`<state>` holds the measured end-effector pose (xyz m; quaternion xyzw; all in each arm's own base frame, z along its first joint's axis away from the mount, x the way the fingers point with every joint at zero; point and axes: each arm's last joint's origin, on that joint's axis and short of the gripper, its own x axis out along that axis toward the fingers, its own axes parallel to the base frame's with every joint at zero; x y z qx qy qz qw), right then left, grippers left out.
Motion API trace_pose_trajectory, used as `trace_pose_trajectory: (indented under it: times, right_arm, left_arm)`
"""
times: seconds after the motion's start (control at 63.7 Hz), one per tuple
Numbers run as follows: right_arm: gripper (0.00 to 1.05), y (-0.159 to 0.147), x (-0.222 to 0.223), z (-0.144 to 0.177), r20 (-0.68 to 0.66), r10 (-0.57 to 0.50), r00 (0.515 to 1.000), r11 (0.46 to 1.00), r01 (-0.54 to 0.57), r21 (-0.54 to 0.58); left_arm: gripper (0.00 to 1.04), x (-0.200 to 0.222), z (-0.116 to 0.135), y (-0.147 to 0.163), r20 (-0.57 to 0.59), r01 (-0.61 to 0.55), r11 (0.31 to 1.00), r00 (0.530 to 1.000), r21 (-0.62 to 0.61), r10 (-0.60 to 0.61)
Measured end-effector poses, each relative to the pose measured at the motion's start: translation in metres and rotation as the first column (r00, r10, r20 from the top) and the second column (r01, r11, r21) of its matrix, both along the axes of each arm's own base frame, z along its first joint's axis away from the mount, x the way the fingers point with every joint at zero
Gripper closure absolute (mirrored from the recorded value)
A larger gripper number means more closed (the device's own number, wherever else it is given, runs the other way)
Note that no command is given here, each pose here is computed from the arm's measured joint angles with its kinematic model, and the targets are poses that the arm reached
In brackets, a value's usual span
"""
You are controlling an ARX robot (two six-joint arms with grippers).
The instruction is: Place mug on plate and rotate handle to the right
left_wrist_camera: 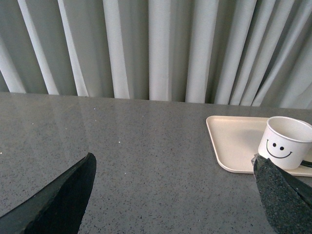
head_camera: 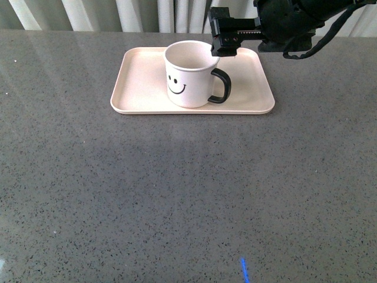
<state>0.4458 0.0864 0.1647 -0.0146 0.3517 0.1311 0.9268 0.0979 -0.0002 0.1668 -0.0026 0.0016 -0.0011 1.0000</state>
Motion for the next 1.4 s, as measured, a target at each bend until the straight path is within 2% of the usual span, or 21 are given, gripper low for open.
trace_pose_trajectory:
  times: [0.455, 0.565, 0.707, 0.895, 1.005, 1.068, 1.131, 1.398]
  right_arm:
    - [0.09, 0.029, 0.025, -0.012, -0.05, -0.029, 0.998, 1.0, 0.028, -0.014]
    - [0.16, 0.03, 0.028, -0.015, -0.066, -0.047, 0.997, 0.999, 0.046, -0.018]
    - [0.28, 0.03, 0.03, -0.019, -0.079, -0.06, 0.995, 0.998, 0.059, -0.017]
    - [0.56, 0.032, 0.035, -0.017, -0.086, -0.074, 0.993, 0.997, 0.073, -0.018]
    - [0.8, 0.033, 0.04, -0.015, -0.098, -0.09, 0.991, 0.996, 0.089, -0.013]
    - [0.89, 0.033, 0.042, -0.015, -0.102, -0.095, 0.99, 0.995, 0.094, -0.012]
    - [1.03, 0.034, 0.045, -0.013, -0.101, -0.1, 0.99, 0.995, 0.099, -0.007]
    - [1.03, 0.023, 0.05, 0.002, -0.081, -0.072, 0.994, 0.997, 0.072, 0.001]
  left_arm:
    - [0.09, 0.0, 0.0, 0.0, 0.0, 0.0, 1.0, 1.0, 0.0, 0.0]
    - [0.09, 0.0, 0.0, 0.0, 0.0, 0.0, 1.0, 1.0, 0.0, 0.0]
    - [0.09, 0.0, 0.0, 0.0, 0.0, 0.0, 1.0, 1.0, 0.0, 0.0]
    - [0.09, 0.0, 0.0, 0.0, 0.0, 0.0, 1.0, 1.0, 0.0, 0.0]
    - [0.09, 0.0, 0.0, 0.0, 0.0, 0.0, 1.0, 1.0, 0.0, 0.0]
    - [0.09, 0.0, 0.0, 0.0, 0.0, 0.0, 1.0, 1.0, 0.0, 0.0]
    - [0.09, 0.0, 0.0, 0.0, 0.0, 0.0, 1.0, 1.0, 0.0, 0.0]
    - [0.09, 0.0, 0.0, 0.0, 0.0, 0.0, 1.0, 1.0, 0.0, 0.0]
